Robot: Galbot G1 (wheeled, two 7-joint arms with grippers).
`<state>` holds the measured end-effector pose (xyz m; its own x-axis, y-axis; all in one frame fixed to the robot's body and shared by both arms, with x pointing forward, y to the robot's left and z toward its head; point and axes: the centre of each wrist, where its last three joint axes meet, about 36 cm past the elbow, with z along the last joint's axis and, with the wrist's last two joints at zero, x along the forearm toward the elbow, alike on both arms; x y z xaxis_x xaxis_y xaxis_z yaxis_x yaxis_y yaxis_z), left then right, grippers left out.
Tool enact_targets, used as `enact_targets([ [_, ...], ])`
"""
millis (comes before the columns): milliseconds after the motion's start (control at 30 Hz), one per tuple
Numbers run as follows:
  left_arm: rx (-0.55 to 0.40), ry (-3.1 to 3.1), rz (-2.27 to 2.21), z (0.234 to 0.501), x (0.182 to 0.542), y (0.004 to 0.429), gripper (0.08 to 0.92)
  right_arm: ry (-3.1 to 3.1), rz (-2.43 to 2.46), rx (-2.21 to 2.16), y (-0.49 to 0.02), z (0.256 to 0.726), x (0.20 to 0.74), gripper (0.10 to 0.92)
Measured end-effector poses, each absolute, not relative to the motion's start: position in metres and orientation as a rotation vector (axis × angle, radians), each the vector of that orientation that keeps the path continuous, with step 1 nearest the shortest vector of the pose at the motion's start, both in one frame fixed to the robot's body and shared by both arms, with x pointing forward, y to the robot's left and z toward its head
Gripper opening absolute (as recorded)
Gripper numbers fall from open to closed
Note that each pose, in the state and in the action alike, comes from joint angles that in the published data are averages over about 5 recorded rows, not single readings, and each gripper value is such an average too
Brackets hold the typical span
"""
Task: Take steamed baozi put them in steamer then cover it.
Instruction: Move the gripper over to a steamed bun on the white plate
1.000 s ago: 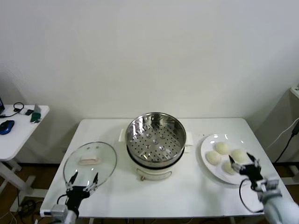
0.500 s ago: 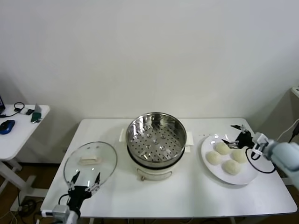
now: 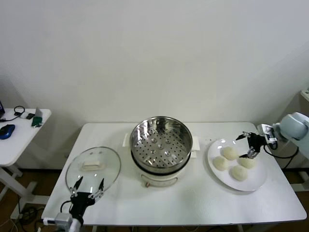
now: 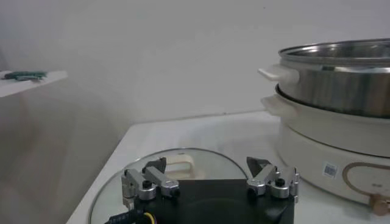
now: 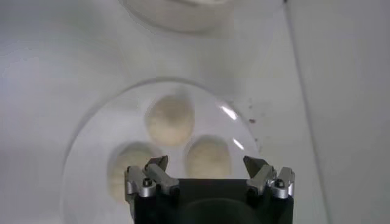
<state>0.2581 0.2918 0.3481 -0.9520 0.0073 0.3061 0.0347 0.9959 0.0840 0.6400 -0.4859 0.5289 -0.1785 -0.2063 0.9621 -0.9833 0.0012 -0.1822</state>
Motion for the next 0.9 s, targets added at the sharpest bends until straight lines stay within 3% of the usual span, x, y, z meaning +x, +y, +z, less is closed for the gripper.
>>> enact_targets([
  [433,-0.013,-2.826,-0.117,0.342,0.259,0.293,0.823,-1.311,1.32,1.259,-0.449,0.51,0.693,0.823],
  [900,0.003,-2.817,-0.127,0.339,0.259,0.299,0.823,-1.25,1.329,1.218,-0.425,0.468,0.708,0.816],
])
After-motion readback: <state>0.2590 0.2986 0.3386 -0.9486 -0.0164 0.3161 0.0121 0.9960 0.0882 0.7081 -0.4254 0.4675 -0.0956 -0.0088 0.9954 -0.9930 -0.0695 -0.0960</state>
